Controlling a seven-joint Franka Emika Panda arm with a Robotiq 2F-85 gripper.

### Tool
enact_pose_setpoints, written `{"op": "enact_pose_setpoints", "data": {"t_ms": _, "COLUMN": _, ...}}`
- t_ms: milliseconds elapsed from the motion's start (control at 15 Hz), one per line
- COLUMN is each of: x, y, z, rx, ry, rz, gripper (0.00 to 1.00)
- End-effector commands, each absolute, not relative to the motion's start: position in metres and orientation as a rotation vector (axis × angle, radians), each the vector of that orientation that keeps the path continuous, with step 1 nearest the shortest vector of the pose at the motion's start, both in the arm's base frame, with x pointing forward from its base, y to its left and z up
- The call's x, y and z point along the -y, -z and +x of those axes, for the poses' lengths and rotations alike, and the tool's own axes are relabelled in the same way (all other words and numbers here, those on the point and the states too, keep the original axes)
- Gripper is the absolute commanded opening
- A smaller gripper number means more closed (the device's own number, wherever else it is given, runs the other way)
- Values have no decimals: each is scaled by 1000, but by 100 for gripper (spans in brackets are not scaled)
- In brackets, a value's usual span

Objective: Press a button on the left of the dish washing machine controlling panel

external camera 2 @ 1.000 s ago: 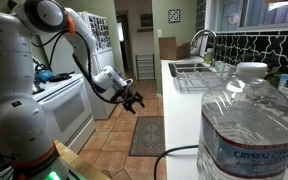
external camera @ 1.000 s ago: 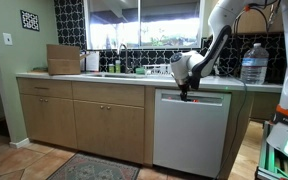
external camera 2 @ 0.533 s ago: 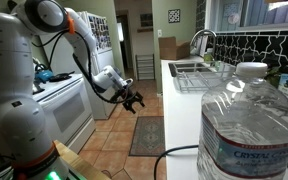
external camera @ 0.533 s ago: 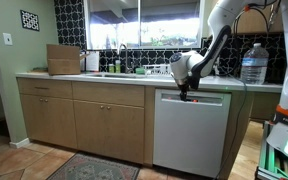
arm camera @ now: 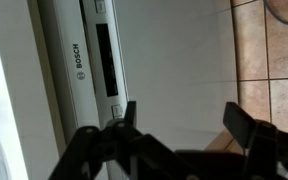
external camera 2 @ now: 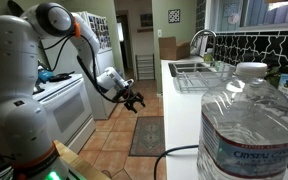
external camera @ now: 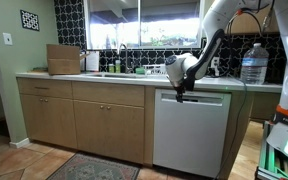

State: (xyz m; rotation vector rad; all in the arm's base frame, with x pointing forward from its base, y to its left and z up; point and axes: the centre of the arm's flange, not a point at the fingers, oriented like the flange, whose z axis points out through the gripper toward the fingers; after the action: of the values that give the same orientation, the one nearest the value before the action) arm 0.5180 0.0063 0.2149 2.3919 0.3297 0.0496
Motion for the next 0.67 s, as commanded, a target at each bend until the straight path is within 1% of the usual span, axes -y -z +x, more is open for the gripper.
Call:
{"op": "enact_pose_setpoints", "data": {"t_ms": 0, "x": -6, "y": -189, "z": 549, "rx": -337, "ry": -66, "rz": 2326, "gripper": 58}}
{"op": "enact_pose_setpoints", "data": {"t_ms": 467, "x": 16, "y": -165, "z": 596, "rx": -301, "ry": -66, "rz": 2277, "gripper": 5}}
{"op": "enact_pose_setpoints", "data": {"t_ms": 533, "x": 19, "y": -163, "z": 602, "rx": -281, "ry": -67, "rz": 2270, "gripper": 0}}
{"op": "enact_pose_setpoints", "data": {"t_ms": 600, "x": 22, "y": -162, "z": 606, "rx": -266, "ry": -63, "rz": 2265, "gripper": 0}}
